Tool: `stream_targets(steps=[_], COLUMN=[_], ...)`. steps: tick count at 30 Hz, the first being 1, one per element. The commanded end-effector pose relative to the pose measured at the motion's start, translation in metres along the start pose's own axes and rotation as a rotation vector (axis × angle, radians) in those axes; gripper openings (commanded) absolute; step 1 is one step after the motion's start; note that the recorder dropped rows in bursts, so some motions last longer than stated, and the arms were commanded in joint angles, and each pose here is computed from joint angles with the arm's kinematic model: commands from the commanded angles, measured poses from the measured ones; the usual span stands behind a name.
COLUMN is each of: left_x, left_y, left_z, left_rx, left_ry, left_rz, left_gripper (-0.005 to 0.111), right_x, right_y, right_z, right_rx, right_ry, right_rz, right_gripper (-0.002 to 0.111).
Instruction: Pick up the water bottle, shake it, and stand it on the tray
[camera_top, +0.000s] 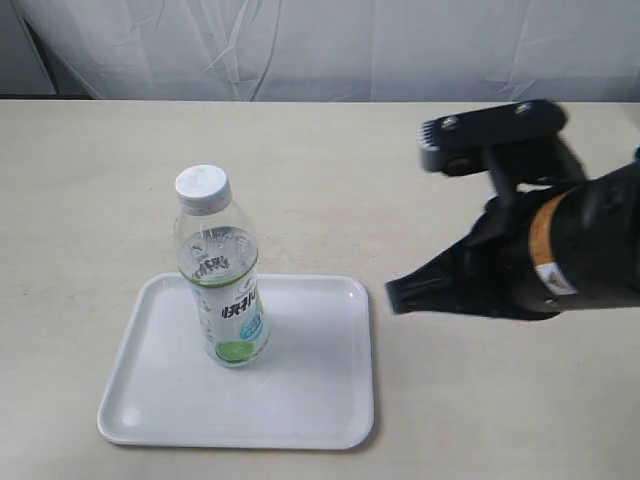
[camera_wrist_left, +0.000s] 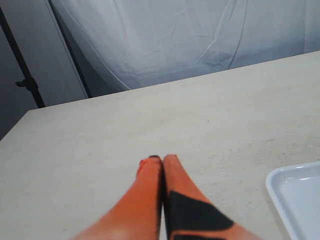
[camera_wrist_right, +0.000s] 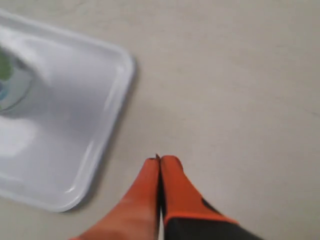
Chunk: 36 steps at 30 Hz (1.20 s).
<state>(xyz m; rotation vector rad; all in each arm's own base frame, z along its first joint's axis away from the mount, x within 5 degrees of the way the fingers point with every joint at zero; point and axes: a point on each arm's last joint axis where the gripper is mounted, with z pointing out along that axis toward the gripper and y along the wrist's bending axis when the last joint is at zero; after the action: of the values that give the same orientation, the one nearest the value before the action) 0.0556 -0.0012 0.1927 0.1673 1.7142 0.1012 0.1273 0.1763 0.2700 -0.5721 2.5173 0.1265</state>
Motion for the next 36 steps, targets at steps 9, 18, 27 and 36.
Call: stream_targets(steps=[9,18,27,36], left_x=[0.001,0.001,0.001,0.001], left_y=[0.0,0.0,0.0,0.0], left_z=[0.0,0.0,0.0,0.0], left_rx=[0.001,0.001,0.001,0.001], left_ry=[0.001,0.001,0.001,0.001], left_rz=[-0.006,-0.006,-0.004,-0.006], left_gripper=[0.0,0.0,0.0,0.0], right_x=[0.012,0.009,0.023,0.093], right_y=[-0.035,-0.035,-0.07,-0.112], right_z=[-0.04,-0.04,-0.059,-0.042], right_rx=[0.096,0.099,-0.105,-0.112], right_ry=[-0.034,-0.064,-0.404,-0.711], right_rz=[0.142,0.109,0.232,0.508], right_gripper=[0.0,0.0,0.0,0.0])
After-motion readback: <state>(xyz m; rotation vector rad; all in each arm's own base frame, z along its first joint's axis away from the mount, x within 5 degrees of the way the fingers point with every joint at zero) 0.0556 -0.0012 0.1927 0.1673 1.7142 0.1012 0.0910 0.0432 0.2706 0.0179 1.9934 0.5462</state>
